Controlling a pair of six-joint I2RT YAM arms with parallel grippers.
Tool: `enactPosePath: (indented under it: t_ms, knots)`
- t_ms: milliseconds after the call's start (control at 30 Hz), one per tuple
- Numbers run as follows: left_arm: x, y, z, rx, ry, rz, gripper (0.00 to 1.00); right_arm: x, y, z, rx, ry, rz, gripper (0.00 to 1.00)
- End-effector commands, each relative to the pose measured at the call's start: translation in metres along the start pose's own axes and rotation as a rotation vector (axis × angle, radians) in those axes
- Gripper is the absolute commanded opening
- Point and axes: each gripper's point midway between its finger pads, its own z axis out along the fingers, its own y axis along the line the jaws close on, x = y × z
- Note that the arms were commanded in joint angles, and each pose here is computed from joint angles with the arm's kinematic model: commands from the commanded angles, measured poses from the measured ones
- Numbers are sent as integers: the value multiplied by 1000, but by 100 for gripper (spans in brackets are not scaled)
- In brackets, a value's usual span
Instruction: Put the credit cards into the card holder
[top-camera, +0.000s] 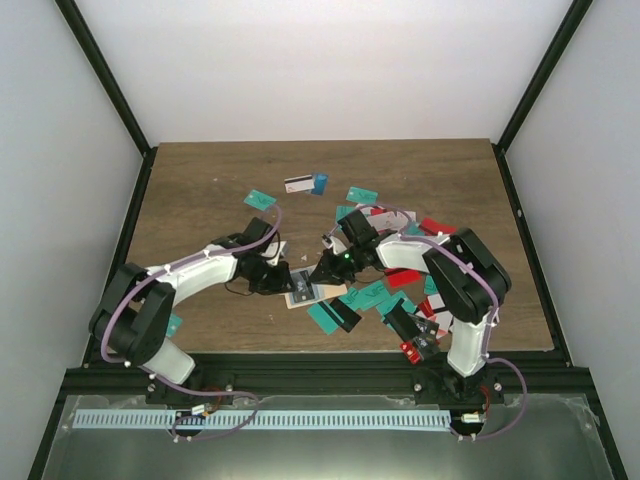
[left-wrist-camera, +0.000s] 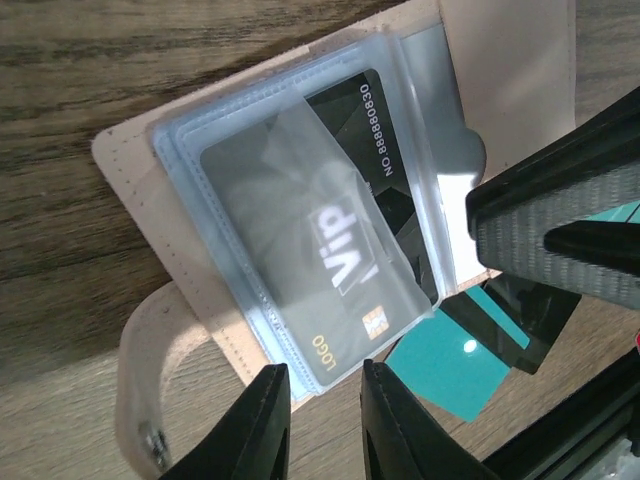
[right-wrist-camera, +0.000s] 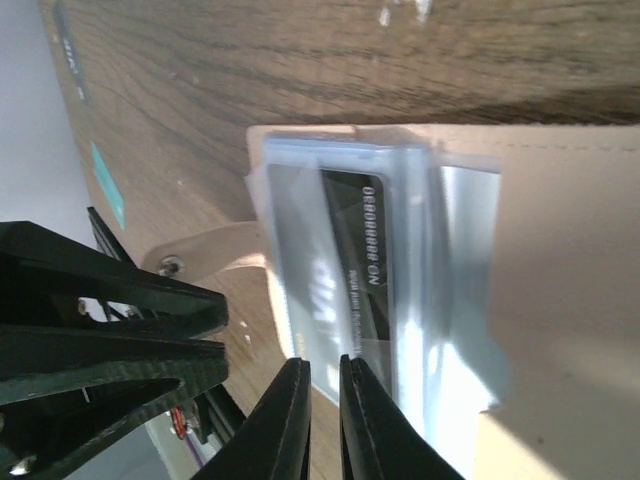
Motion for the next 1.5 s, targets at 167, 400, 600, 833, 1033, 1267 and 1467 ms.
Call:
enactPosePath:
  t_ms: [167, 400, 600, 833, 1033, 1267, 1467]
  knots:
    - [-2, -5, 14, 50, 8, -17, 25, 5, -21, 17, 31, 25, 19, 6]
    - [0, 4, 23, 26, 21, -24, 30, 16, -37, 22, 49, 43, 50, 1]
    - [-1, 7, 24, 4, 17, -23, 35, 23, -48, 28, 54, 63, 71, 1]
    - [-6, 0, 25, 40, 11, -13, 35, 29, -56, 31, 63, 77, 83, 1]
    - [-5, 2, 29, 40, 21, -15, 35, 34, -61, 33, 65, 86, 91, 1]
    - [-5, 2, 29, 37, 20, -13, 36, 38, -63, 32, 61, 87, 103, 1]
    - [-9, -7, 24, 75, 2, -6, 37, 38, -62, 31, 56, 83, 110, 1]
